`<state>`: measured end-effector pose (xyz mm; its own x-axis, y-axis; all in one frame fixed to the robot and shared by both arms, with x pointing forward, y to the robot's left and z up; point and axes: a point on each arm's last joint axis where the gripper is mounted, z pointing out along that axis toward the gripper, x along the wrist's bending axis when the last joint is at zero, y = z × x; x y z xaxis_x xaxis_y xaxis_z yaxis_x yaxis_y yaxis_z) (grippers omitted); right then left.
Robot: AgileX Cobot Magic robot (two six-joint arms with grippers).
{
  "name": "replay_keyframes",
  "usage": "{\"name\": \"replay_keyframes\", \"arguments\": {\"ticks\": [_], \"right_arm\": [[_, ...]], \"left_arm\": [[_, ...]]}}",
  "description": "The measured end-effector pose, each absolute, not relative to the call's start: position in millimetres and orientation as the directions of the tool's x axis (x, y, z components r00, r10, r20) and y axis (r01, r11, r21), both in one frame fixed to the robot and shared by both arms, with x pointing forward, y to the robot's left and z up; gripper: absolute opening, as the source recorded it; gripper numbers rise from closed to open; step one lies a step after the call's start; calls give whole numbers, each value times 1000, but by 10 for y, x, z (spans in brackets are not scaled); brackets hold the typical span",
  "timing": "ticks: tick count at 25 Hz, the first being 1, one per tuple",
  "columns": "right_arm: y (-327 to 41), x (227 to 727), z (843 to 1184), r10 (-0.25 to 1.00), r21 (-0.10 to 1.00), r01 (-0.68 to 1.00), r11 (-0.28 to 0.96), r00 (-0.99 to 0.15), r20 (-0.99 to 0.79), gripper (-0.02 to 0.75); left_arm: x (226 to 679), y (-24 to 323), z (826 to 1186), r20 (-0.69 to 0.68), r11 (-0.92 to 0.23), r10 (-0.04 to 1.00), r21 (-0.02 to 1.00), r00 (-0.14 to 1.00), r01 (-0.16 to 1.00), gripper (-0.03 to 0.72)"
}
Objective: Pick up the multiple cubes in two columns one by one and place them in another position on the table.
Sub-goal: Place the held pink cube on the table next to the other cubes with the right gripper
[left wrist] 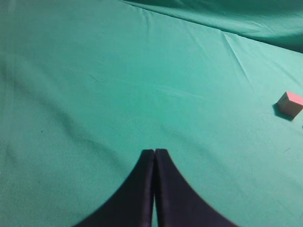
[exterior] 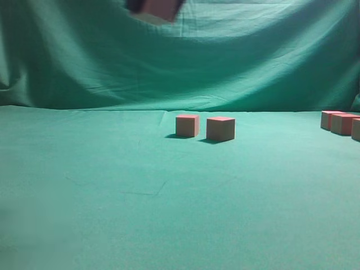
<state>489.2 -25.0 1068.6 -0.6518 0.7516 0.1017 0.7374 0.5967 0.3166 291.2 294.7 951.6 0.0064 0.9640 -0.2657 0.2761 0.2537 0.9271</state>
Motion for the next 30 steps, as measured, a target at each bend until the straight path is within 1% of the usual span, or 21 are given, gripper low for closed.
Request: {"name": "replay_keyframes", "arguments": {"ticks": [4, 6, 8, 11, 14, 19, 21, 24, 28, 30], "right_arm": [[70, 5088, 10812, 800, 361, 771, 524, -592, 102, 280], [206, 5201, 10813, 812, 358, 775, 521, -579, 71, 280], [355, 5349, 10761, 816, 369, 764, 529, -577, 26, 280], [552, 5537, 10723, 820, 422, 743, 519, -572, -1, 280], [660, 5668, 10616, 825, 443, 733, 516, -564, -28, 280], [677, 5804, 10383, 816, 425, 709, 563, -559, -148, 280], [661, 5844, 10334, 778, 407, 671, 619, -596, -199, 280], [584, 5935, 10307, 683, 366, 587, 722, -687, -246, 280], [438, 6084, 10282, 661, 347, 574, 742, -712, -236, 280], [386, 6135, 10270, 609, 325, 526, 786, -749, -261, 280]], "left_arm": [[2912, 2947, 9516, -266, 254, 964, 927, 6, 276, 0], [2912, 2947, 9516, -266, 254, 964, 927, 6, 276, 0], [2912, 2947, 9516, -266, 254, 964, 927, 6, 276, 0], [2912, 2947, 9516, -266, 254, 964, 927, 6, 276, 0], [2912, 2947, 9516, -266, 254, 964, 927, 6, 276, 0], [2912, 2947, 9516, -266, 254, 964, 927, 6, 276, 0], [2912, 2947, 9516, -266, 254, 964, 927, 6, 276, 0], [2912, 2947, 9516, -266, 254, 964, 927, 6, 276, 0], [2912, 2947, 9516, -266, 254, 964, 927, 6, 276, 0], [2912, 2947, 9516, -266, 254, 964, 927, 6, 276, 0]]}}
